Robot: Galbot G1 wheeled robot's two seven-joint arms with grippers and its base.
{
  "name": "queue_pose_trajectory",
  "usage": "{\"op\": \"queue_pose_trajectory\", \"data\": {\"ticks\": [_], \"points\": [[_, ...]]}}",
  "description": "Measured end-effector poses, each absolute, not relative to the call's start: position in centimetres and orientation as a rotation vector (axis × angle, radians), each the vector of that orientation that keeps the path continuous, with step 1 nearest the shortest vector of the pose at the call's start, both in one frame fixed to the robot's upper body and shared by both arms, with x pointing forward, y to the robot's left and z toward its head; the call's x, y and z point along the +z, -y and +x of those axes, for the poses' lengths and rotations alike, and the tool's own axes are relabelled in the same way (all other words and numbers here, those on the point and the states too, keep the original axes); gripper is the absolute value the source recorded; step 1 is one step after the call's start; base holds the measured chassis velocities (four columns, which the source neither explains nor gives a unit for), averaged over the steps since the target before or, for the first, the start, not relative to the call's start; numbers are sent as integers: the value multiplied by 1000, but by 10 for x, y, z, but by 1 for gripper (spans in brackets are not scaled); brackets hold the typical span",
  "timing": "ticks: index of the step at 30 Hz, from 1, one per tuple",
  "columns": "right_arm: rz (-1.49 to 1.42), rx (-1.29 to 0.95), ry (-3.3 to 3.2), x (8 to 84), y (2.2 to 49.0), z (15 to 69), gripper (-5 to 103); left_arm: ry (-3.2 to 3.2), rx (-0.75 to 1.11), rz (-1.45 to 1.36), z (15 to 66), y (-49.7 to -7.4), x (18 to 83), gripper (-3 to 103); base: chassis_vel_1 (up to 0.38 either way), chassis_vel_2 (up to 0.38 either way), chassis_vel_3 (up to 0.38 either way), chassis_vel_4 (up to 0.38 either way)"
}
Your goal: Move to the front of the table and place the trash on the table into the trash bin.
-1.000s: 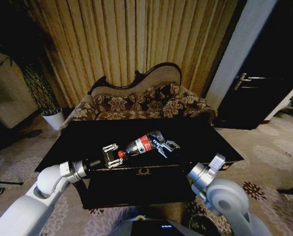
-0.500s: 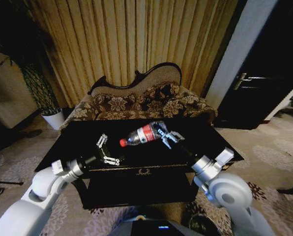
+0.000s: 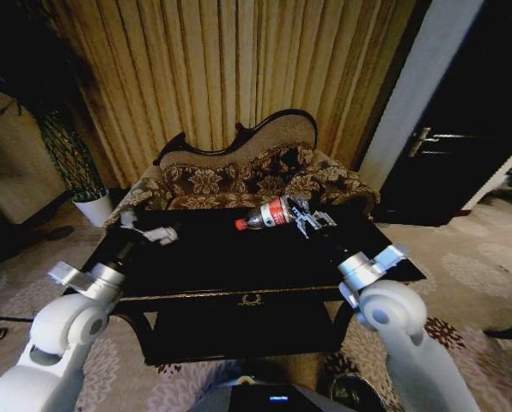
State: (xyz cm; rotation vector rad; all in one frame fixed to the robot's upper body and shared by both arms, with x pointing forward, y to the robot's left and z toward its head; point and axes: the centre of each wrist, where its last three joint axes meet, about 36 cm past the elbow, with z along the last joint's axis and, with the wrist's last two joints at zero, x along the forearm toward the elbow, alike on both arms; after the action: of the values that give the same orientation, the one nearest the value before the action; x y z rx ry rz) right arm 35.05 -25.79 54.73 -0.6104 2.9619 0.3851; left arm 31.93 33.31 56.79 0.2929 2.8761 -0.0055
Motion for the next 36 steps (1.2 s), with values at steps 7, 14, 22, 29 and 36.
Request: {"op": "queue_pose_trajectory", "data": {"ticks": [7, 14, 22, 29, 36], "points": [[-430, 162, -3015, 525, 268, 365, 41, -2945, 5, 64, 311, -335, 572, 100, 0, 0, 0, 0], [-349, 146, -3016, 522, 283, 374, 41, -2973, 50, -43, 307, -337, 575, 100, 0, 0, 0, 0], [-280, 104, -3018, 523, 293, 372, 41, -2992, 81, -224, 299, -330, 578, 100, 0, 0, 0, 0], [-198, 44, -3035, 516, 306, 375, 41, -3020, 102, -325, 296, -333, 574, 100, 0, 0, 0, 0], [-165, 37, -3032, 515, 313, 377, 41, -3028, 116, -310, 297, -333, 573, 100, 66, -72, -64, 75]]}}
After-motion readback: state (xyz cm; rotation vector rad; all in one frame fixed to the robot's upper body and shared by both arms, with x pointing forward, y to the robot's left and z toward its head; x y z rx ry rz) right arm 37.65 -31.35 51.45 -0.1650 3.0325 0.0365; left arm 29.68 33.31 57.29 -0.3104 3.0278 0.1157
